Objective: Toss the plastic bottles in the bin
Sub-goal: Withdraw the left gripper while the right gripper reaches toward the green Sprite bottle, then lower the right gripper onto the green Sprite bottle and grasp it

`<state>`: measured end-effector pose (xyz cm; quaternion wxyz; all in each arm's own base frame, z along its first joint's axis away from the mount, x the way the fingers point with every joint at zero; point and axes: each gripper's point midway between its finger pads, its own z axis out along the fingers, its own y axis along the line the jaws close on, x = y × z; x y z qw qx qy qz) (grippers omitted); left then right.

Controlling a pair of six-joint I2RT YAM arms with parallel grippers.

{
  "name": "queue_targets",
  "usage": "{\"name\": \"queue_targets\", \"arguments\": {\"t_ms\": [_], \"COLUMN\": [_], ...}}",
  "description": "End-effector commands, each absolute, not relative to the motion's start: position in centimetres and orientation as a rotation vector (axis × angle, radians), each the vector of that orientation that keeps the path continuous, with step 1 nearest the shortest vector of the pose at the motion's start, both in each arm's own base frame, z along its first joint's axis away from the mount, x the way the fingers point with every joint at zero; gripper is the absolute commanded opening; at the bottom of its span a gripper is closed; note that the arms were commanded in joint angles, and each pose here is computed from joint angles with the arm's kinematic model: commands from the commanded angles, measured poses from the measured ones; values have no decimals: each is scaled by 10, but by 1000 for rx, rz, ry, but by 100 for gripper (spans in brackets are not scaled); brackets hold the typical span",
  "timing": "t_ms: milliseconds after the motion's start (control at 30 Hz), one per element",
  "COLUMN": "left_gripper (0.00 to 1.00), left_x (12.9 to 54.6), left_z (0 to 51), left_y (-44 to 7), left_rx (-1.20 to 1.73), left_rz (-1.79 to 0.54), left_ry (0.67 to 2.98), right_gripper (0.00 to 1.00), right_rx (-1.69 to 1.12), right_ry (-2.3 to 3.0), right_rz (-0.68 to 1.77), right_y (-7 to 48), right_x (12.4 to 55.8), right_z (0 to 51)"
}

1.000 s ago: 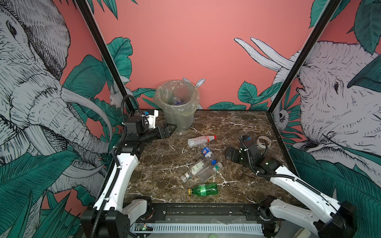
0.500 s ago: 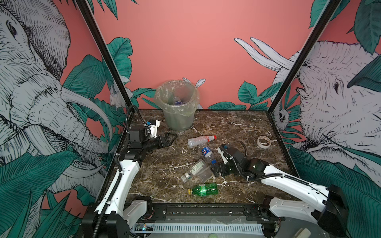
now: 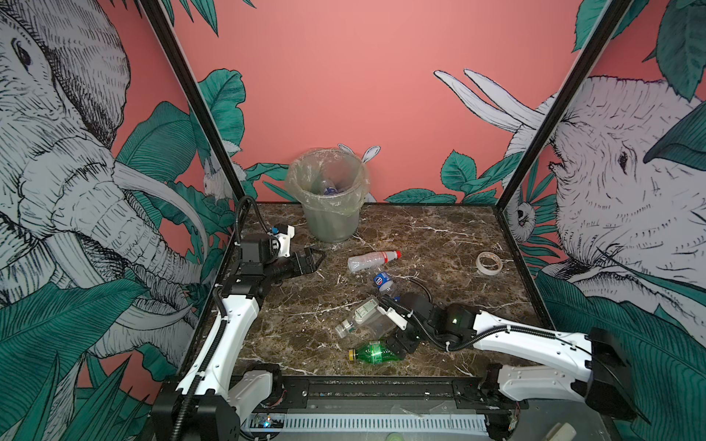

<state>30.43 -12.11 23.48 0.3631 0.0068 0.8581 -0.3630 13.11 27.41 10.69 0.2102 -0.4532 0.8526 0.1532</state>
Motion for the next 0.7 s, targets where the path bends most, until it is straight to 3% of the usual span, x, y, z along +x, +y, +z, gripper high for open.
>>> {"name": "queue_targets", "arguments": {"t_ms": [0, 667], "left_gripper": [99, 99], "left_x": [305, 308], "left_z": [236, 227], "left_y": [-119, -113], "left_rx": [15, -29], "left_rz": [-915, -873], "left_ry": [2214, 2246], "right_gripper": [99, 93], "right_rx": [-1390, -1638], "right_ry": [2302, 2266], "right_rz": [382, 368], "right_y": [282, 314], "right_x": [125, 98], "right_z": [108, 71]}}
